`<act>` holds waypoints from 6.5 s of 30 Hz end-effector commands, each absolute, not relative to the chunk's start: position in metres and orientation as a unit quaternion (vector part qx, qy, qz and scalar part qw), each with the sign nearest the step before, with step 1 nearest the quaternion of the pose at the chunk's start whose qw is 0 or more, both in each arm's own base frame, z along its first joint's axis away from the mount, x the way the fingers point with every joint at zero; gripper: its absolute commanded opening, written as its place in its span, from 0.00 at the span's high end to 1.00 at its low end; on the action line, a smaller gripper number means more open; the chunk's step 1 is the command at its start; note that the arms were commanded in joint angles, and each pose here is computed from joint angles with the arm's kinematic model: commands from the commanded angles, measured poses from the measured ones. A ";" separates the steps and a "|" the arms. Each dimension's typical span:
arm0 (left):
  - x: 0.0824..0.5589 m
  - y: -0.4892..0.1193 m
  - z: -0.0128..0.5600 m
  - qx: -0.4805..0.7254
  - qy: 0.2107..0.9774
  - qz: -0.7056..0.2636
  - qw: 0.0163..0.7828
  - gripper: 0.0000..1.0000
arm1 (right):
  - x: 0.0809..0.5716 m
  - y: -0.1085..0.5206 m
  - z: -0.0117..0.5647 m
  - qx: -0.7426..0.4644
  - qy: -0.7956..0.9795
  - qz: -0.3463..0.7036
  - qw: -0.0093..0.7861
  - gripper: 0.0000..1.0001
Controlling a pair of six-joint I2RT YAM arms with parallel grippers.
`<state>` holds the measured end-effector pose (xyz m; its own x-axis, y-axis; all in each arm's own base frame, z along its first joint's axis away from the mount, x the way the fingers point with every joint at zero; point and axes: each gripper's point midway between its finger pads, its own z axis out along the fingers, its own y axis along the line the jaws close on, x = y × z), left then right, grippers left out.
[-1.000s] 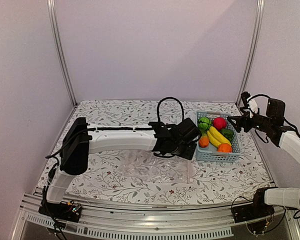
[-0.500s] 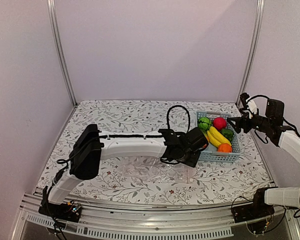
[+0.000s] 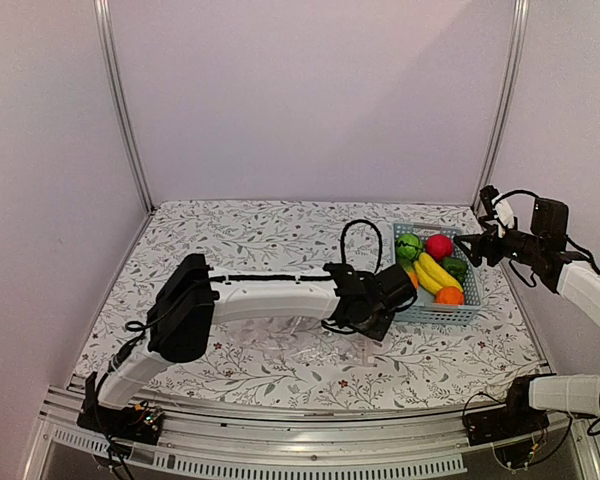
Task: Place the food in the zip-top bag and seal the zipper
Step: Pick up the zipper food storage bag at the center of the board, then pass from the left arm to the right, then pass from the right arm to the left, then pick up the fake fruit from the bin.
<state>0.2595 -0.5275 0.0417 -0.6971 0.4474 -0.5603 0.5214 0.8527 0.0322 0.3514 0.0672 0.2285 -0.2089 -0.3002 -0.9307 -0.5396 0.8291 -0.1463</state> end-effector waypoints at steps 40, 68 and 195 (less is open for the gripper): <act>0.229 -0.397 0.208 0.398 0.766 0.027 0.504 1.00 | 0.258 0.223 0.277 -0.516 0.639 0.266 0.505 0.32; 0.194 -0.394 0.249 0.433 0.708 -0.071 0.553 1.00 | 0.275 0.325 0.226 -0.619 0.621 0.233 0.421 0.68; 0.337 -0.355 0.272 0.257 0.767 -0.289 0.512 1.00 | 0.419 0.157 0.222 -0.284 0.867 0.140 0.386 0.65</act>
<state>0.3306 -0.3503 0.3014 -0.2963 0.0613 -0.9531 0.6947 0.6987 -0.1710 0.4536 0.1440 0.1627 -0.6306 -0.4122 -0.6576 -0.5317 0.8467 -0.0209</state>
